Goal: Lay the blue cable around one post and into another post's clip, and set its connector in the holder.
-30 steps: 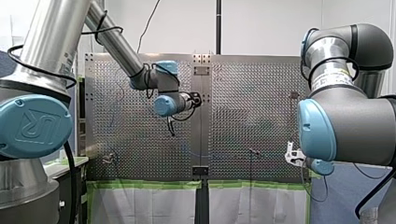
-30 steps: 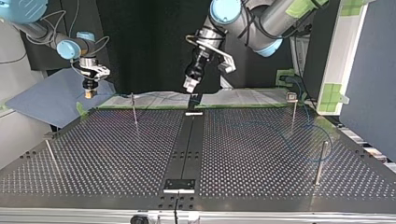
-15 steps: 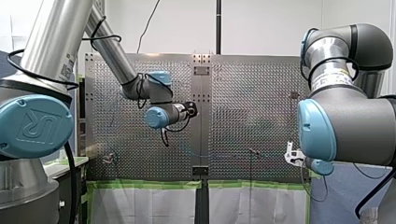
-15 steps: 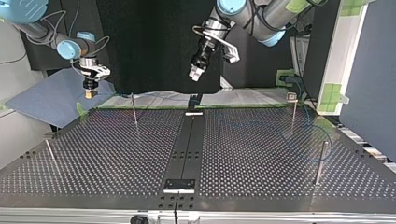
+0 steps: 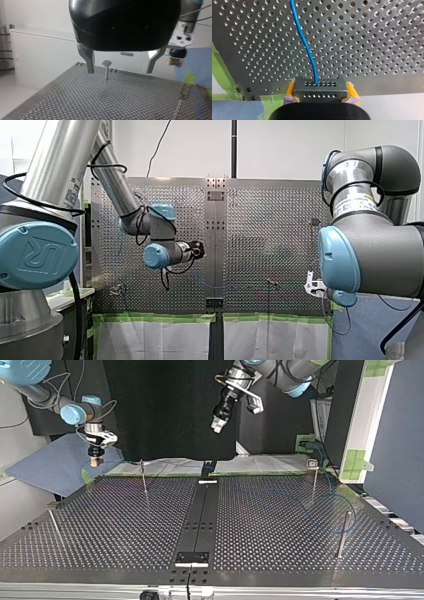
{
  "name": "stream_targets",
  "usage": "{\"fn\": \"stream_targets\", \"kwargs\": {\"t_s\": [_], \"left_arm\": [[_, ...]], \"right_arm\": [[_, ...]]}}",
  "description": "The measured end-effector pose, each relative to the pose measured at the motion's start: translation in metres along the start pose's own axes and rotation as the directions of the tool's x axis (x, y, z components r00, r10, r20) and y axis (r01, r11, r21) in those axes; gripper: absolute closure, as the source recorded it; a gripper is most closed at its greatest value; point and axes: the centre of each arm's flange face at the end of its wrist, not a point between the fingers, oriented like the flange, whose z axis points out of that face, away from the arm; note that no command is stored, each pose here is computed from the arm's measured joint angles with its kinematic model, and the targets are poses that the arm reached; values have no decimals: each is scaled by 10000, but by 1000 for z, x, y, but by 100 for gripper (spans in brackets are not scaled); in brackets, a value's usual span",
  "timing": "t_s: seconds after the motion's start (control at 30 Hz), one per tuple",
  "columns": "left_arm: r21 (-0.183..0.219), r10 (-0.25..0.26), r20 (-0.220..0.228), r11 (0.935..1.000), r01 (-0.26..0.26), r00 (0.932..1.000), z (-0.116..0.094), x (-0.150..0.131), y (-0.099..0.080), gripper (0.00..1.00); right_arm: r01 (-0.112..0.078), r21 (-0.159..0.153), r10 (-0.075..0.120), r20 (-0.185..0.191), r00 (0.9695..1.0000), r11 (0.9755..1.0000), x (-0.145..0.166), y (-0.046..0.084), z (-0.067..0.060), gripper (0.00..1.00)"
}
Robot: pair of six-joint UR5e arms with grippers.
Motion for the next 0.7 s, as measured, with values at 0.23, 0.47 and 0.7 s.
{"fn": "stream_targets", "kwargs": {"t_s": [0.23, 0.47, 0.7], "left_arm": [[-143, 134, -577, 9998, -143, 9982, -26, 16, 8, 5], [-275, 208, -1107, 9993, -240, 9936, -54, 30, 15, 5], [-383, 223, -1578, 9989, -287, 9872, -83, 42, 22, 5]], "right_arm": [[102, -255, -101, 28, 9999, 9996, 8, 7, 3, 100], [101, -305, -103, -34, 9999, 9995, 37, 4, 6, 100], [36, -193, -39, -132, 9999, 9998, 70, -7, 8, 100]]}}
